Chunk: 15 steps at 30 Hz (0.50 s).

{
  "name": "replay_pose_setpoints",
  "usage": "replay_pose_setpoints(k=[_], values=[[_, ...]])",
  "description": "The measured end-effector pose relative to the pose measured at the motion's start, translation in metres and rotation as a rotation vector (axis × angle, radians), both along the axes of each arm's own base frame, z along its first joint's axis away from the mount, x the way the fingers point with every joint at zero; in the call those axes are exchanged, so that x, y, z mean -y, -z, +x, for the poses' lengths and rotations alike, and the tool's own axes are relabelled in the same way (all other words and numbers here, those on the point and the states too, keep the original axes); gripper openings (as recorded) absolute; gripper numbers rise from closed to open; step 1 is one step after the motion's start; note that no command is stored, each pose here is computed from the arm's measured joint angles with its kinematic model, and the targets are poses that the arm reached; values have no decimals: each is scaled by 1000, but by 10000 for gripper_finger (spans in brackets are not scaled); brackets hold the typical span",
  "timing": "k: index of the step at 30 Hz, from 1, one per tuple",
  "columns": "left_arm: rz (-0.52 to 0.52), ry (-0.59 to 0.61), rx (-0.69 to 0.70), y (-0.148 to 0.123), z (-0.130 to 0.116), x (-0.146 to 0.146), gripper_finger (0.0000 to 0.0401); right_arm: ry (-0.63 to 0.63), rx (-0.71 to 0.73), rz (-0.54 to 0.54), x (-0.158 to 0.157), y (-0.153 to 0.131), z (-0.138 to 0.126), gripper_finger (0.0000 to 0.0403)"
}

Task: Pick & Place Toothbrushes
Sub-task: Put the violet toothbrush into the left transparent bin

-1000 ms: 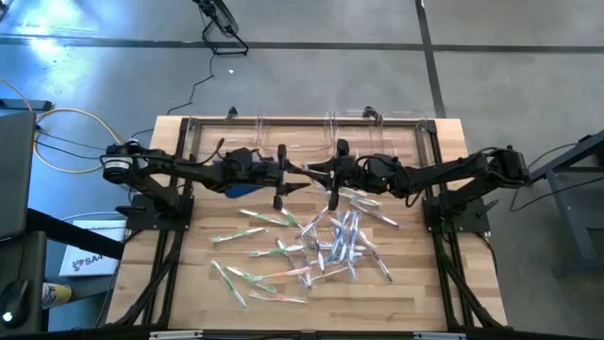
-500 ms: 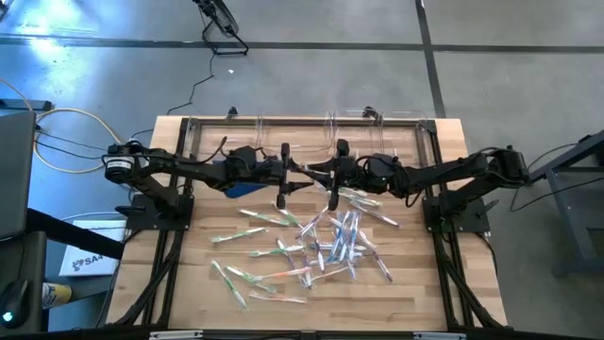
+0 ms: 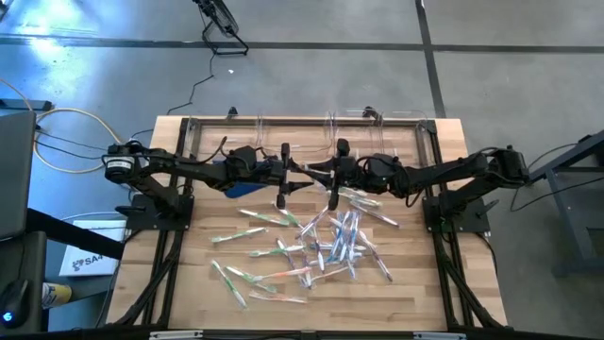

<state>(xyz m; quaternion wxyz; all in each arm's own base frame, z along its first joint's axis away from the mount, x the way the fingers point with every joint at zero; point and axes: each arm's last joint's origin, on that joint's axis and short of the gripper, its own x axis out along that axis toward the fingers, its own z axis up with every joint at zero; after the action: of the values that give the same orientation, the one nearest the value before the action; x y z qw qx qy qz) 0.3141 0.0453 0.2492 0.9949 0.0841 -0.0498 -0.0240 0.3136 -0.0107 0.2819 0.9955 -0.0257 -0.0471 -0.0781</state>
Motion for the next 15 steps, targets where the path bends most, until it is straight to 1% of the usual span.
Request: replay_pose_setpoints(k=[4, 6, 9, 15], values=[[0, 0, -1, 0, 0, 0, 142, 0, 0, 0, 0, 0, 0, 42], [0, 0, -1, 0, 0, 0, 134, 0, 0, 0, 0, 0, 0, 42], [1, 0, -1, 0, 0, 0, 109, 0, 0, 0, 0, 0, 0, 42], [14, -2, -1, 0, 0, 0, 45, 0, -1, -5, 0, 0, 0, 42]])
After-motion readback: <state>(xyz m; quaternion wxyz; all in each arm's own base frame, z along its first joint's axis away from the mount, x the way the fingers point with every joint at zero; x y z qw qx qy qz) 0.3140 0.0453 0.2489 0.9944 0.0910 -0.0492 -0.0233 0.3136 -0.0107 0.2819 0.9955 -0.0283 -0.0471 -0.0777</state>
